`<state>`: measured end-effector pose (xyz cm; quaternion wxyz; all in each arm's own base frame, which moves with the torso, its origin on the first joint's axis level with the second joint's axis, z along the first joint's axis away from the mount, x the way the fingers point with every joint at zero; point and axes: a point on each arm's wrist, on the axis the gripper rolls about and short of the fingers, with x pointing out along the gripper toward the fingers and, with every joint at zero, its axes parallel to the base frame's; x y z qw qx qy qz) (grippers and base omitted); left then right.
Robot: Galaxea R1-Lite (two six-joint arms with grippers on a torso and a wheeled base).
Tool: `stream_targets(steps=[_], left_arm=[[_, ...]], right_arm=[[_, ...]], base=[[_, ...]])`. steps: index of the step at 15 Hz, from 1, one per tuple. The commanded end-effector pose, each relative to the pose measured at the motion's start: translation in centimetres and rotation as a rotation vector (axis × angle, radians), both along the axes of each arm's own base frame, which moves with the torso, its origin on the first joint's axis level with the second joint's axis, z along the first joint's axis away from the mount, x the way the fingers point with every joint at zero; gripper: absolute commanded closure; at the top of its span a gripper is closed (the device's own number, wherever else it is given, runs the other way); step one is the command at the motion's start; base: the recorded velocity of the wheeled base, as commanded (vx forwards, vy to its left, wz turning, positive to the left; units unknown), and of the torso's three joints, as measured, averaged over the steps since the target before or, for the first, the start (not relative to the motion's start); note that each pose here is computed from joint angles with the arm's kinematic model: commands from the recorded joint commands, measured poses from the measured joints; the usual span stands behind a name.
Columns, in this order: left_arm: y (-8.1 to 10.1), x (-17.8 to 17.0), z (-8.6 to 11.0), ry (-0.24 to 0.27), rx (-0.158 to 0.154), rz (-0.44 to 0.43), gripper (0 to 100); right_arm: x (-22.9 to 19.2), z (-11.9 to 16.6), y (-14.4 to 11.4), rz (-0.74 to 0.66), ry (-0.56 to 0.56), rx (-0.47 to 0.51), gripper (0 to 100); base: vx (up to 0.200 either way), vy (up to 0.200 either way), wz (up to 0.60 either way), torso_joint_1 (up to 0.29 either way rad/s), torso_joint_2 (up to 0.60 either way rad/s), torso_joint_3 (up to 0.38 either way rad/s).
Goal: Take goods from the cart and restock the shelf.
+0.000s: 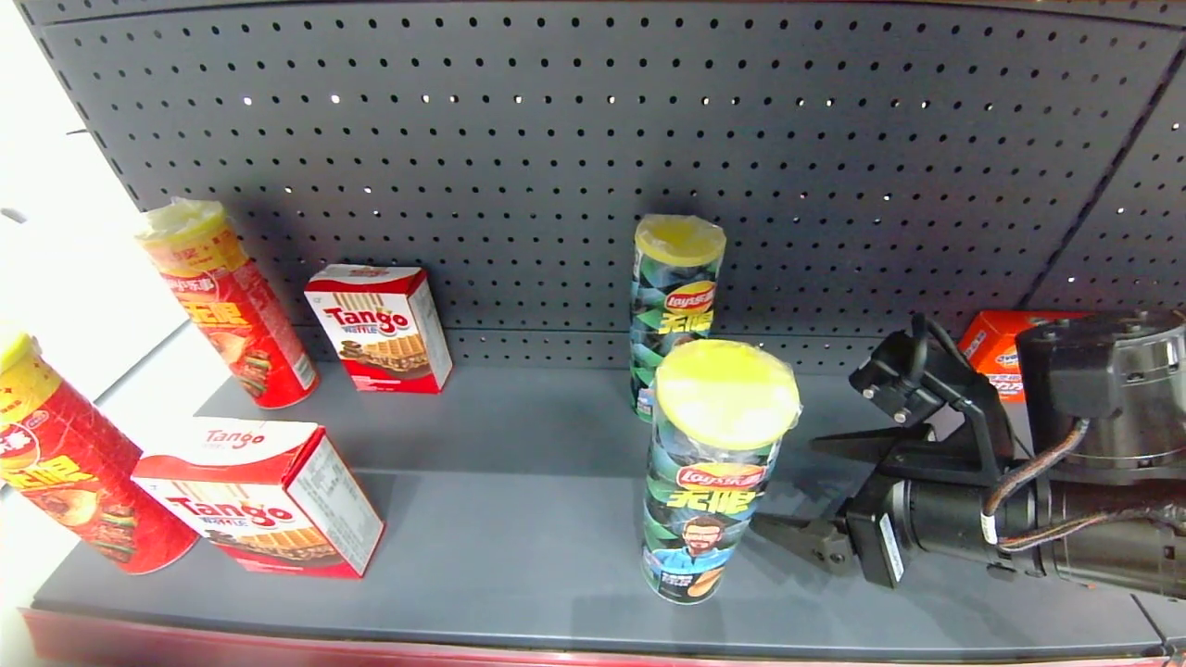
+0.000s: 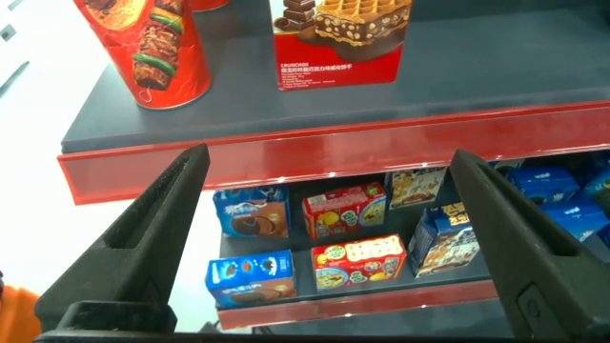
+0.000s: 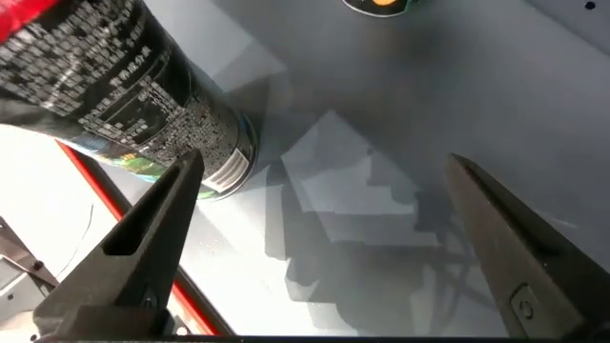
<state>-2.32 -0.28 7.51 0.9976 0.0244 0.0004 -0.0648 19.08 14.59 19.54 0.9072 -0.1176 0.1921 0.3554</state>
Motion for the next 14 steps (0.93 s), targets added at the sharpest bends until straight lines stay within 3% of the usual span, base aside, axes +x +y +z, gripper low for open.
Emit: stream_targets(steps=[1, 4, 9, 14], left_arm=[[0.0, 0.0, 0.0, 0.001, 0.000, -0.001, 0], [0.0, 0.0, 0.0, 0.000, 0.001, -0.001, 0], [0.0, 0.0, 0.0, 0.001, 0.000, -0.001, 0], [0.0, 0.0, 0.0, 0.000, 0.001, -0.001, 0]], right_arm=[[-0.2, -0.2, -0.3, -0.004, 0.005, -0.004, 0], [-0.3, 0.0, -1.0, -0.027, -0.003, 0.002, 0], [0.8, 0.2, 0.7, 0.002, -0.004, 0.002, 0], [0.7, 0.1, 0.5, -0.001, -0.002, 0.000, 0]], base=[[0.000, 0.000, 0.00, 0.000, 0.00, 0.000], [0.000, 0.000, 0.00, 0.000, 0.00, 0.000], [0.000, 0.000, 0.00, 0.000, 0.00, 0.000], [0.000, 0.000, 0.00, 0.000, 0.00, 0.000]])
